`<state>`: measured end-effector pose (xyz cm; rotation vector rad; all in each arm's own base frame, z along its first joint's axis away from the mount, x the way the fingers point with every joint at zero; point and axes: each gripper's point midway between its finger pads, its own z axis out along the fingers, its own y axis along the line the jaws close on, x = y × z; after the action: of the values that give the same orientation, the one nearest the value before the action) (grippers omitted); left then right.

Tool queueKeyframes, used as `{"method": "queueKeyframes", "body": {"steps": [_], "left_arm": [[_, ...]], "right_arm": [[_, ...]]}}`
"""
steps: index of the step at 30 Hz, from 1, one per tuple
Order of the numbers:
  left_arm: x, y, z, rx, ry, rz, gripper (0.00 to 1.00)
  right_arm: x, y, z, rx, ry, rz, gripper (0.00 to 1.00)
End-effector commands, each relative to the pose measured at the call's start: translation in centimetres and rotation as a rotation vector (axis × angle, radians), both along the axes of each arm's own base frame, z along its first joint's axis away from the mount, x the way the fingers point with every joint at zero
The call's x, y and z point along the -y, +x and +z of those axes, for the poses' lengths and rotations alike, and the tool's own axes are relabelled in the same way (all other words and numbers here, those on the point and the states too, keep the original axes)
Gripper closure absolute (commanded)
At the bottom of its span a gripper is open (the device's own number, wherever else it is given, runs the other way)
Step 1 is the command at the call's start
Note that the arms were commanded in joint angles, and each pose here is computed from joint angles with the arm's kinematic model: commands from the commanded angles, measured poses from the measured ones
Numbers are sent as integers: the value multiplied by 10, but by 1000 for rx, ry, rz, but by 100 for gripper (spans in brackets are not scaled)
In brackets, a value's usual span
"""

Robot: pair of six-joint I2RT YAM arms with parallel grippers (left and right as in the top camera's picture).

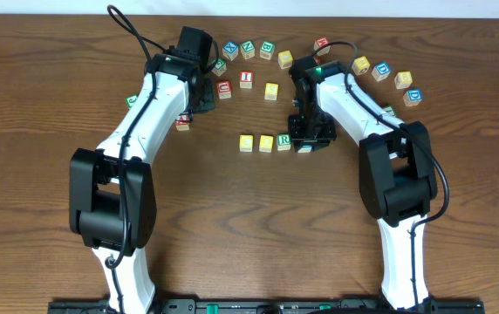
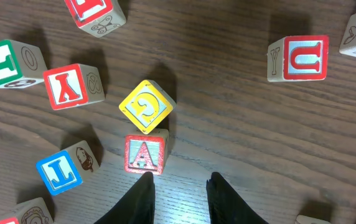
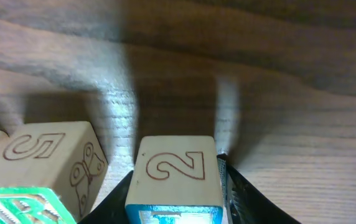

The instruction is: Spell out CORL

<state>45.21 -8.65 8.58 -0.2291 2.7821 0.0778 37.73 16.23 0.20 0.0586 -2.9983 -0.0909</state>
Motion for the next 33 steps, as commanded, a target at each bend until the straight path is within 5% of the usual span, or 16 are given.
{"method": "queueKeyframes", "body": {"steps": [1,13,19,21,24,33], "left_arm": [[-4,-1,-1,0,8,21,72],[-4,1,47,85,-3,-7,72],[-4,-46,129,136,-82,-33,81],[-8,-64,156,173,-88,-34,89],[-12,-80,169,184,-94,-34,92],[21,-92,75,-34,-238,-96,93]], "right_arm": [[-3,-8,-6,-32,1,15,62],[-7,14,78,125,80,37,58],[14,14,161,297,132,10,58],[32,9,192,357,143,-15,64],[57,1,220,410,146,-64,96],[68,-7,181,337,226,-81,99]]}}
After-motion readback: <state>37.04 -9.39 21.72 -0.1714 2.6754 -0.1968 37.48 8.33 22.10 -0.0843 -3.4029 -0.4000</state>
